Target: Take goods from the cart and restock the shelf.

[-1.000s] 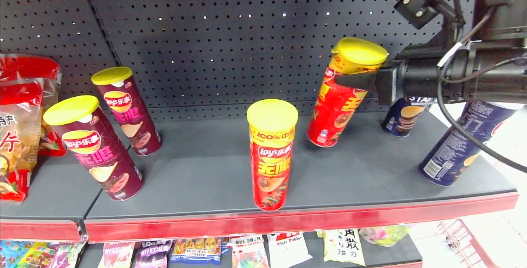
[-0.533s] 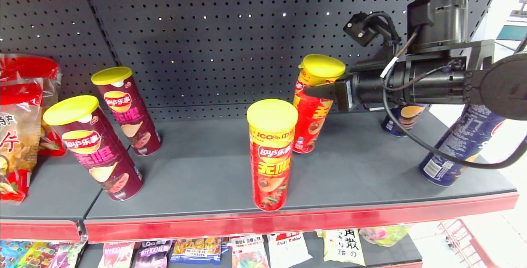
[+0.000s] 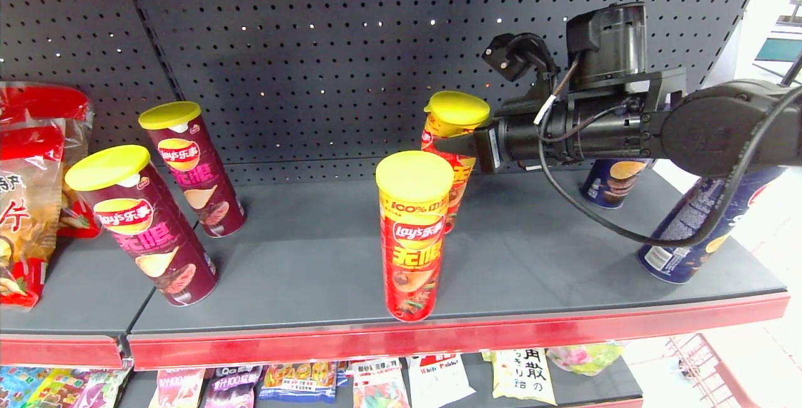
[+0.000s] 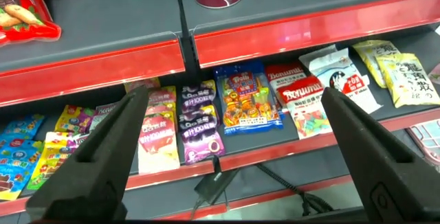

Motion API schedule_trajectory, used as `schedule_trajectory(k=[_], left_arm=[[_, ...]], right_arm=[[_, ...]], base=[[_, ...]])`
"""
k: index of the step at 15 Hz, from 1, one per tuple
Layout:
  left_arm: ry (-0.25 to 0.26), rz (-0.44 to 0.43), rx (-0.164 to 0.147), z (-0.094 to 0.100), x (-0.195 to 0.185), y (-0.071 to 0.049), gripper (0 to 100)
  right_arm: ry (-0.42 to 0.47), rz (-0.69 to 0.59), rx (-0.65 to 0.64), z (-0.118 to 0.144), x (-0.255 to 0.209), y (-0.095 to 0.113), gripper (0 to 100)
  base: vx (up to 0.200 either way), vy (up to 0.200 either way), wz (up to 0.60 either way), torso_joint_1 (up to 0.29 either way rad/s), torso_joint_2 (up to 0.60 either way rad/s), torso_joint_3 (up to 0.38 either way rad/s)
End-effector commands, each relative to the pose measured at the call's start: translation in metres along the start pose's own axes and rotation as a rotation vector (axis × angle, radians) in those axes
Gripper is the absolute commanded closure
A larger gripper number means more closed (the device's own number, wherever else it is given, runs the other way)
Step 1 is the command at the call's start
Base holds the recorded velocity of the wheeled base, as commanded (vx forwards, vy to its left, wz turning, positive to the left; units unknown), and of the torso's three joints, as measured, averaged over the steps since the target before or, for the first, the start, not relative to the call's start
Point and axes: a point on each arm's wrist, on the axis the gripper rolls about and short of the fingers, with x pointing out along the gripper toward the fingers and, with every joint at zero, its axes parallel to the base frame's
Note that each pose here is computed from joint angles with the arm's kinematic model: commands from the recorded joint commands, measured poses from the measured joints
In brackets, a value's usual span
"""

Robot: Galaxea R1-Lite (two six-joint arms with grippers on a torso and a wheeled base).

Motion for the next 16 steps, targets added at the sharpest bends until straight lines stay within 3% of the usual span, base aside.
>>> schedule_trajectory(k=[1, 16], left_arm=[[0.002, 0.001, -0.002, 0.000, 0.000, 0.000, 0], [0.008, 0.001, -0.001, -0.002, 0.001, 0.000, 0]], right_arm=[[0.006, 0.016, -0.005, -0.001, 0.009, 0.004, 100], [0.033, 0.042, -0.025, -0.008, 0.019, 0.012, 100]], base=[[0.000, 0.000, 0.00, 0.000, 0.00, 0.000], [0.000, 0.000, 0.00, 0.000, 0.00, 0.000]])
